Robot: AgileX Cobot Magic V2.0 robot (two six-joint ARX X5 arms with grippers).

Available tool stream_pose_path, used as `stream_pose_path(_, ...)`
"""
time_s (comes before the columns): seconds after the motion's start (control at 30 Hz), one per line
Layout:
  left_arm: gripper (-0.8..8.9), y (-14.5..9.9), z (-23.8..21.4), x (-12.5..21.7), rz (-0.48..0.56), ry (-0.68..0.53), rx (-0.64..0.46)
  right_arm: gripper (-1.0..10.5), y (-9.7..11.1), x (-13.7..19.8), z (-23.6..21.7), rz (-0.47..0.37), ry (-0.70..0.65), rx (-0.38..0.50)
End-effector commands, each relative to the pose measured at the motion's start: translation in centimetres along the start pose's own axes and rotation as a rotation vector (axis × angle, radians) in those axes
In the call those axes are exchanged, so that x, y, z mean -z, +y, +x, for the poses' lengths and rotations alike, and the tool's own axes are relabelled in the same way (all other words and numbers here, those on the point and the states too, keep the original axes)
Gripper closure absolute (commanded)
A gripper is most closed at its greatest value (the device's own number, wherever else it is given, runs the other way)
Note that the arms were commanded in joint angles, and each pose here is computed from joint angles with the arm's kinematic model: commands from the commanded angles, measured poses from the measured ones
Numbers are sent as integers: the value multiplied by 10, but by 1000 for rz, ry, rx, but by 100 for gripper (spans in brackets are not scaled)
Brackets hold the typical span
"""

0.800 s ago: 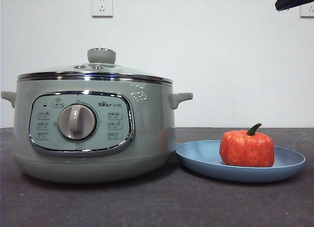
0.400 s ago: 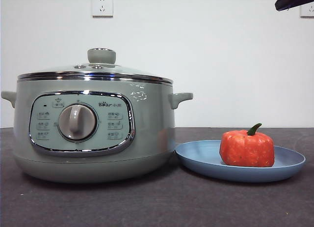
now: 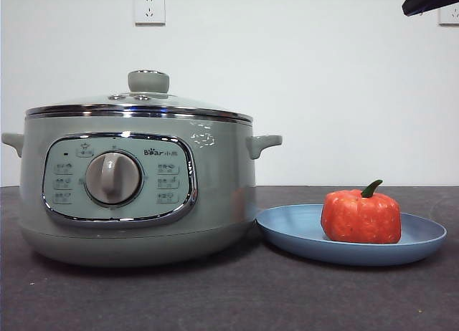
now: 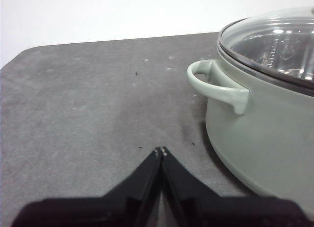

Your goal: Take the pumpkin out from the steamer,put the pumpkin in the blue plate,close the lid

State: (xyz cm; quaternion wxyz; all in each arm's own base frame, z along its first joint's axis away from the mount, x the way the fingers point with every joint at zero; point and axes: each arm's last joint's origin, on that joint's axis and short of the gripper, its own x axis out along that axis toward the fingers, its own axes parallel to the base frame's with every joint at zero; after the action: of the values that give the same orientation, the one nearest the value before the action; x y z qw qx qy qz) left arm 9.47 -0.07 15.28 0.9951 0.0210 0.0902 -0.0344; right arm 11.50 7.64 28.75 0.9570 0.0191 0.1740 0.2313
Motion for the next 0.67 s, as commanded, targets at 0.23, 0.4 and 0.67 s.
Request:
stream_pose_path(0.23,816,0,1,5,-8,14,-3,963,0,2,1,4,7,4)
stream_pose_path(0.4,816,0,1,5,-8,14,-3,963,-4,5,-10,-111,0,39)
stream_pose_path(0.67,816,0,1,5,-8,14,-3,963,-33,45,-30,-150,-191,142)
